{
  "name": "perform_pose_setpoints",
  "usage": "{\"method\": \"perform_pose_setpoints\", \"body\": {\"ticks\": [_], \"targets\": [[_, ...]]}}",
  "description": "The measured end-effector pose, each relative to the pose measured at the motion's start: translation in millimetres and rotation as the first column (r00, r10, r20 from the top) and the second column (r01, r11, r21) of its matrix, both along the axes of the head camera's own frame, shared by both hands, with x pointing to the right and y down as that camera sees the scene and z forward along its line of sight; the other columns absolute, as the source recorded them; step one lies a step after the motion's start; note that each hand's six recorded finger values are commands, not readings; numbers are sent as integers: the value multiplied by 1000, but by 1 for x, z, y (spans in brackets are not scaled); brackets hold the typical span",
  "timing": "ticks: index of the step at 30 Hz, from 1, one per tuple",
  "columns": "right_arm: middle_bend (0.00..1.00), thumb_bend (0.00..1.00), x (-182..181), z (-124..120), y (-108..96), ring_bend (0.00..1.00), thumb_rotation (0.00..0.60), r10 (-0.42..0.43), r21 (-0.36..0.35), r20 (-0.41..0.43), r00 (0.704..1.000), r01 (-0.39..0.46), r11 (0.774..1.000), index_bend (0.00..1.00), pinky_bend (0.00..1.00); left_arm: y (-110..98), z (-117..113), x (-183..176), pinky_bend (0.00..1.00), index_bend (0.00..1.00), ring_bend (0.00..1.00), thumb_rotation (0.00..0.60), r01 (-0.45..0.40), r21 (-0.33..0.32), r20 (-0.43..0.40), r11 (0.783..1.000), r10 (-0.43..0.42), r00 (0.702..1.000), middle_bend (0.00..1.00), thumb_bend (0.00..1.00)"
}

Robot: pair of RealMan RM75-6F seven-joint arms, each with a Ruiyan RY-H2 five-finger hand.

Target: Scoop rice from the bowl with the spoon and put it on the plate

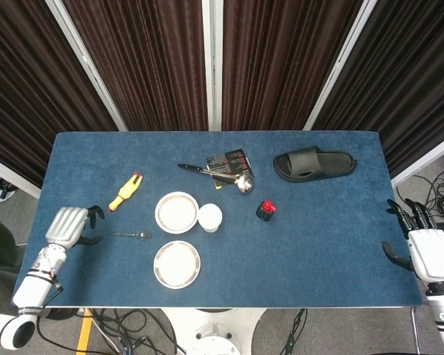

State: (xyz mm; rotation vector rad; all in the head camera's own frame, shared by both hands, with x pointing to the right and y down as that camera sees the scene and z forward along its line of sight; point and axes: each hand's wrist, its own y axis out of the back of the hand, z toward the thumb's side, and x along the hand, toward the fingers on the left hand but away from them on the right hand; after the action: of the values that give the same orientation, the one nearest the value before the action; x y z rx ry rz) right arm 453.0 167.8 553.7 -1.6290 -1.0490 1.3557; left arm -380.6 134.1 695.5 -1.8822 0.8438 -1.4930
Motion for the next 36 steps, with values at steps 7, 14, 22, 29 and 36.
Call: {"method": "perform_pose_setpoints", "body": {"ticks": [7, 14, 22, 29, 36], "targets": [[231, 267, 1, 4, 1, 0, 600, 10, -18, 1, 1000, -10, 1000, 65, 67, 1, 45, 19, 1000, 563, 817, 600, 24, -95, -8, 995, -25, 1000, 830, 266], [231, 268, 2, 6, 0, 0, 600, 9, -22, 0, 1000, -9, 1000, 65, 67, 12, 64, 26, 1000, 566, 839, 600, 26, -152, 31, 988, -22, 999, 857, 312], [230, 268, 1, 8, 1, 0, 600, 9, -31, 2, 1000, -9, 999, 65, 67, 20, 73, 27, 1000, 569, 849, 600, 57, -183, 31, 982, -52, 998, 868, 369], [231, 268, 3, 9, 2, 0, 600, 14, -37, 2, 1000, -14, 999, 65, 67, 21, 74, 27, 1000, 567, 856, 600, 63, -189, 35, 980, -57, 998, 876, 386], [231, 268, 5, 10, 3, 0, 600, 19, -40, 2, 1000, -18, 999, 65, 67, 19, 77, 28, 1000, 566, 857, 600, 68, -194, 46, 979, -60, 997, 879, 415]]}}
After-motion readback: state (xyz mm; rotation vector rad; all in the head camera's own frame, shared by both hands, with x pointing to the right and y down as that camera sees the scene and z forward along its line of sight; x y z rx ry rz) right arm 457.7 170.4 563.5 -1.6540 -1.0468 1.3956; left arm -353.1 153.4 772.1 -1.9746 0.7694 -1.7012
